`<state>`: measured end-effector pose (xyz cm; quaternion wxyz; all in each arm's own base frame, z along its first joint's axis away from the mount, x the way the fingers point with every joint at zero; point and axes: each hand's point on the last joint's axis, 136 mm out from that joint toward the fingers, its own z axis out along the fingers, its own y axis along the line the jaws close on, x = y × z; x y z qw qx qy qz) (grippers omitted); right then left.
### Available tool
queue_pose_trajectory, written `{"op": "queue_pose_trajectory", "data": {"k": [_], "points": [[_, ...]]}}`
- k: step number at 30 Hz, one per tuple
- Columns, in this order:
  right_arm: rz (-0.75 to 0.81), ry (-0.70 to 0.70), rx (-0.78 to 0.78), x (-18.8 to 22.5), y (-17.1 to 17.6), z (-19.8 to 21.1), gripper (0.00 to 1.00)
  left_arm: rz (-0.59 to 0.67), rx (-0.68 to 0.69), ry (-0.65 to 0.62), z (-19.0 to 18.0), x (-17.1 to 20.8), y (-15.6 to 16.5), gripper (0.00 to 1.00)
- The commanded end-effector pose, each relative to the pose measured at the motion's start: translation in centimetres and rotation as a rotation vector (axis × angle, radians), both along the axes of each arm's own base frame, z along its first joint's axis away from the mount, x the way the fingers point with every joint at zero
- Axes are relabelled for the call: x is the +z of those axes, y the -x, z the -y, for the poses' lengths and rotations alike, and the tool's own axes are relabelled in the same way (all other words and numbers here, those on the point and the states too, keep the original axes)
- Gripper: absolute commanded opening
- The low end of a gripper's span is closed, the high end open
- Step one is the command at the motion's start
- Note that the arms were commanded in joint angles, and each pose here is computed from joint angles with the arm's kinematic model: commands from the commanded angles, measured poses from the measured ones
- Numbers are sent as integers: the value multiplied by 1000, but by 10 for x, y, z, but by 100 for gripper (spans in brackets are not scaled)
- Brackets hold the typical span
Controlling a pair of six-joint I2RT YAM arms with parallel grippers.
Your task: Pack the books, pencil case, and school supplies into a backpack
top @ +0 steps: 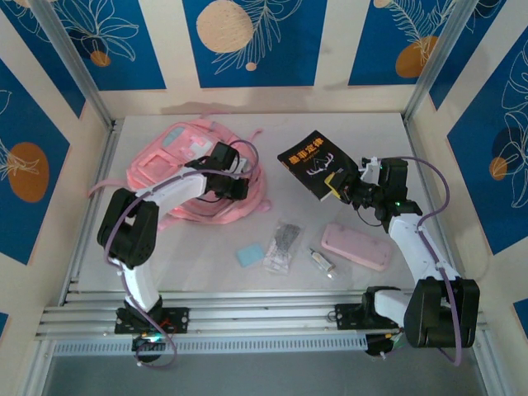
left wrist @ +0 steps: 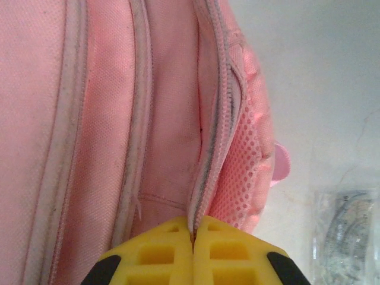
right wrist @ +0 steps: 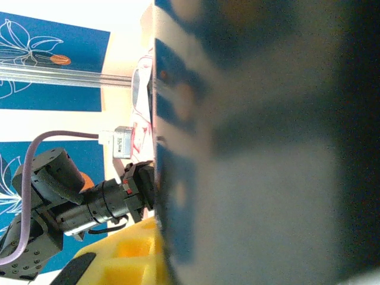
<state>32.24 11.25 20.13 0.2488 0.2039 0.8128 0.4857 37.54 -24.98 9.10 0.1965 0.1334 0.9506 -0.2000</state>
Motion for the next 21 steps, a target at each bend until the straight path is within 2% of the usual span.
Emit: {"op": "queue_pose_trajectory", "data": {"k": [1, 4, 8, 11, 16, 21], "points": [[94, -4, 50, 18, 2, -5, 0, 53, 41, 169, 5, 58, -8, 0], [94, -7, 51, 18, 2, -5, 0, 82, 50, 217, 4, 82, -12, 0], [91, -14, 60, 18, 3, -8, 0, 114, 54, 221, -1, 96, -17, 0], [94, -27, 92, 17, 6, -17, 0, 144, 57, 271, -2, 115, -23, 0], [73, -42, 149, 7, 7, -42, 0, 255, 62, 360, -4, 172, -38, 0], [46, -71, 223, -4, 2, -79, 0, 330, 47, 456, 7, 214, -47, 0]]}}
